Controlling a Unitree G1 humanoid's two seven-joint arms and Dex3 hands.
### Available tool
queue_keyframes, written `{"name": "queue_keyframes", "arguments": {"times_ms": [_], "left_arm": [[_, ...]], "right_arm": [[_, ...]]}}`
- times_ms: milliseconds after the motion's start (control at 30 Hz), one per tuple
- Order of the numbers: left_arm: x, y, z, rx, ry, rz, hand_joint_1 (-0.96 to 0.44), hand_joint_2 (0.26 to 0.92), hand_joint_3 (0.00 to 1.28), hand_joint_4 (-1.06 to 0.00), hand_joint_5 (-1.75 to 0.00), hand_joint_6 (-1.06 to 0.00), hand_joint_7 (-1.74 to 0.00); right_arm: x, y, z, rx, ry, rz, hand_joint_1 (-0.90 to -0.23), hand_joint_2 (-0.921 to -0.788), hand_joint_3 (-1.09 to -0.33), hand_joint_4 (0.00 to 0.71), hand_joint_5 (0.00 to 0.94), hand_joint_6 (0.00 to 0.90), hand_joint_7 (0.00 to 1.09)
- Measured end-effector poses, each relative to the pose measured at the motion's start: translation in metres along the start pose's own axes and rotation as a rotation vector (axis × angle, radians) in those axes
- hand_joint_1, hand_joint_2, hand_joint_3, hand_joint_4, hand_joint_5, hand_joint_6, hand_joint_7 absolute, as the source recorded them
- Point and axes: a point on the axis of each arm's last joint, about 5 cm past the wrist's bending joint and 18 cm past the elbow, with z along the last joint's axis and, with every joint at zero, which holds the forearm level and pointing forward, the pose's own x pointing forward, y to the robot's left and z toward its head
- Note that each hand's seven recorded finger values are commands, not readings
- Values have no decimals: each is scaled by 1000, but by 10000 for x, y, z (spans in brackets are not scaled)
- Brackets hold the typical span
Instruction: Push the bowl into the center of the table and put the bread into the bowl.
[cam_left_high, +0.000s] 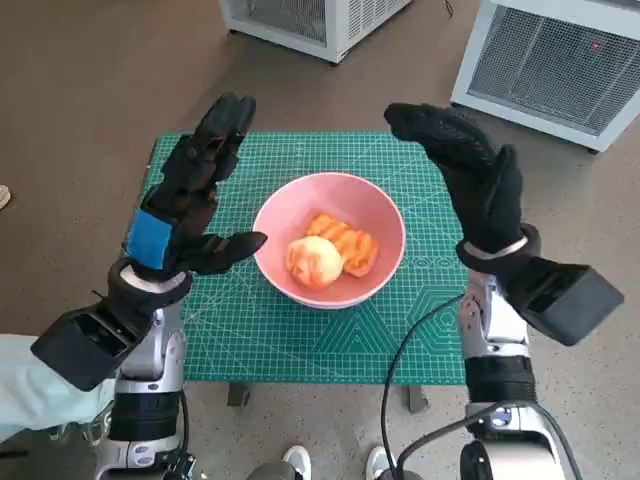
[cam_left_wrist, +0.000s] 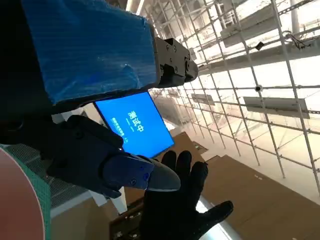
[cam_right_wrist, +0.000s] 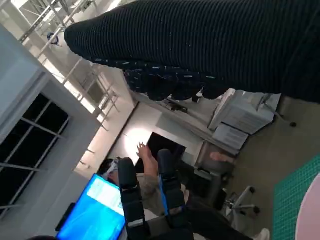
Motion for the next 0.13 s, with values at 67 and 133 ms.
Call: {"name": "queue_keyframes", "arguments": {"times_ms": [67,133], "left_arm": [[-1,-2,-1,-1,0,2,-632,921,221,-169,-12,-226,-100],[-1,-5,-2,-2,0,6,-630,921,224,-166,-10,-225,-100]], "right_arm": [[3,4,0,0,0,1,-689,-921,-721,206,1,-1,611],[5,8,-1,0,1,0,-689,-921,-720,206,1,-1,612]]}}
